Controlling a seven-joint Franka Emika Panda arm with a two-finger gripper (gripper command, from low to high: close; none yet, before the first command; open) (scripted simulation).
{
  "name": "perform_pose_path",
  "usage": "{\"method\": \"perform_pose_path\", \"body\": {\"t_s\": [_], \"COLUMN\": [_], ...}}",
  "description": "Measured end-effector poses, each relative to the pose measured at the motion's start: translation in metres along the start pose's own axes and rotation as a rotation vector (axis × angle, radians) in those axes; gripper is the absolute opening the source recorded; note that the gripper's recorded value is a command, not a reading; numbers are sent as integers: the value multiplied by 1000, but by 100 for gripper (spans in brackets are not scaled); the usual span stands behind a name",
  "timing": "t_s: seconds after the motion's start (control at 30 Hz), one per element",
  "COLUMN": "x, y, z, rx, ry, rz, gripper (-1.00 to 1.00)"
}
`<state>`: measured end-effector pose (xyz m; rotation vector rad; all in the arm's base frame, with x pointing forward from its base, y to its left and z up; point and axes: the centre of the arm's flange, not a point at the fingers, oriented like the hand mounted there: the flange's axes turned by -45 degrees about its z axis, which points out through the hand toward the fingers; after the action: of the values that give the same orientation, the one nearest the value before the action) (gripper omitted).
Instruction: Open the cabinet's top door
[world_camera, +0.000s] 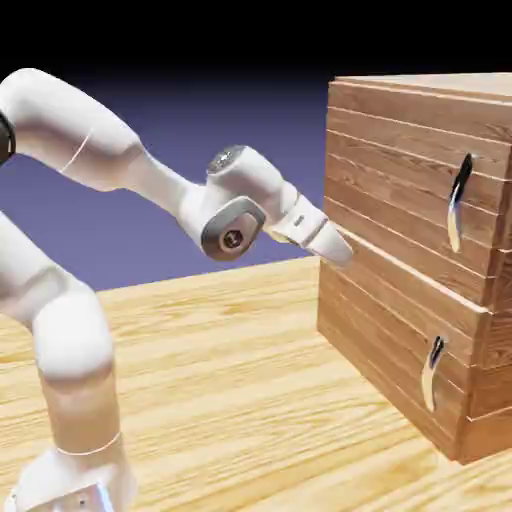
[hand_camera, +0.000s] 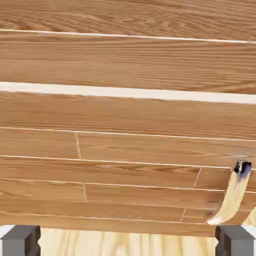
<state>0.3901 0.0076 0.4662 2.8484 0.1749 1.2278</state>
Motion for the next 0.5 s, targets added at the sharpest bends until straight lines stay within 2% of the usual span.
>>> {"method": "perform_pose_path", "body": {"t_s": [0.5], "x": [60], "y": [-11], "z": [-61], "rx": [-70], "ry": [202], "rz": [-770], "gripper": [0]}}
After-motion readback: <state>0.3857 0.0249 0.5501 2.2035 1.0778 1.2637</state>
